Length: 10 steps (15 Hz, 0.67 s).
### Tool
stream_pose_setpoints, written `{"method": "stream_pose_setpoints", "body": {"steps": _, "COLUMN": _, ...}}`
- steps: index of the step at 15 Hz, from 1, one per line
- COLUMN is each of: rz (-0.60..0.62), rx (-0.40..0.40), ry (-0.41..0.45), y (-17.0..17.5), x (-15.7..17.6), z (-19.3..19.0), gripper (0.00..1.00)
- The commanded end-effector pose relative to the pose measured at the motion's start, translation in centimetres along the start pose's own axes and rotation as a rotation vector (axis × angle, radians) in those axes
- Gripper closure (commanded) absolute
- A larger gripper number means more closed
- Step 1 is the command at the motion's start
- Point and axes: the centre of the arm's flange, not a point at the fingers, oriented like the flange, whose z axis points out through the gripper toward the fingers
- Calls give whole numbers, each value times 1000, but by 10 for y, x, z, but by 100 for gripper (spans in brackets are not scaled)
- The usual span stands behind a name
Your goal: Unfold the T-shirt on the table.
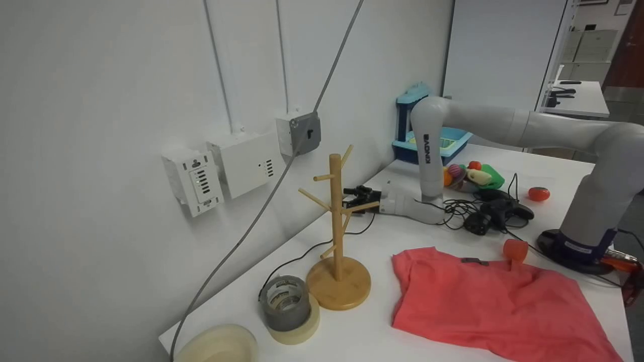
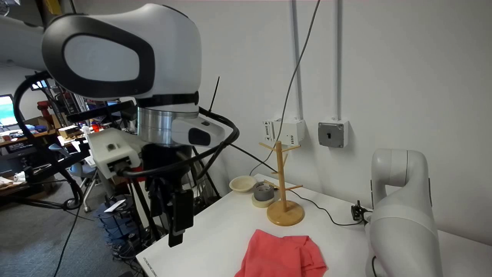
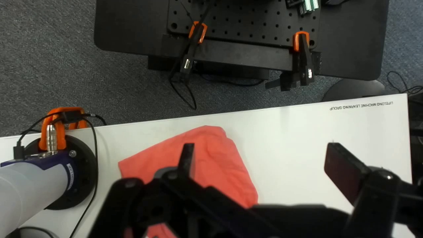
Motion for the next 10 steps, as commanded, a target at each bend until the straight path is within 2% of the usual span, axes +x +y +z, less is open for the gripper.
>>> {"method": "stream_pose_setpoints", "body": {"steps": 1, "rz": 19, "rx": -6, "ry": 12, "y": 0, "x": 0, "z": 1, "gripper": 0}}
{"method": "stream_pose_setpoints", "body": {"steps": 9, "rz": 101, "rx": 18, "ry": 97, "y": -4, "x": 7, "z": 2, "gripper": 0}}
{"method": "stream_pose_setpoints", "body": {"steps": 10, "rz": 66, "rx": 1, "ry": 63, "y": -3, "x": 8, "z": 1, "gripper": 0}}
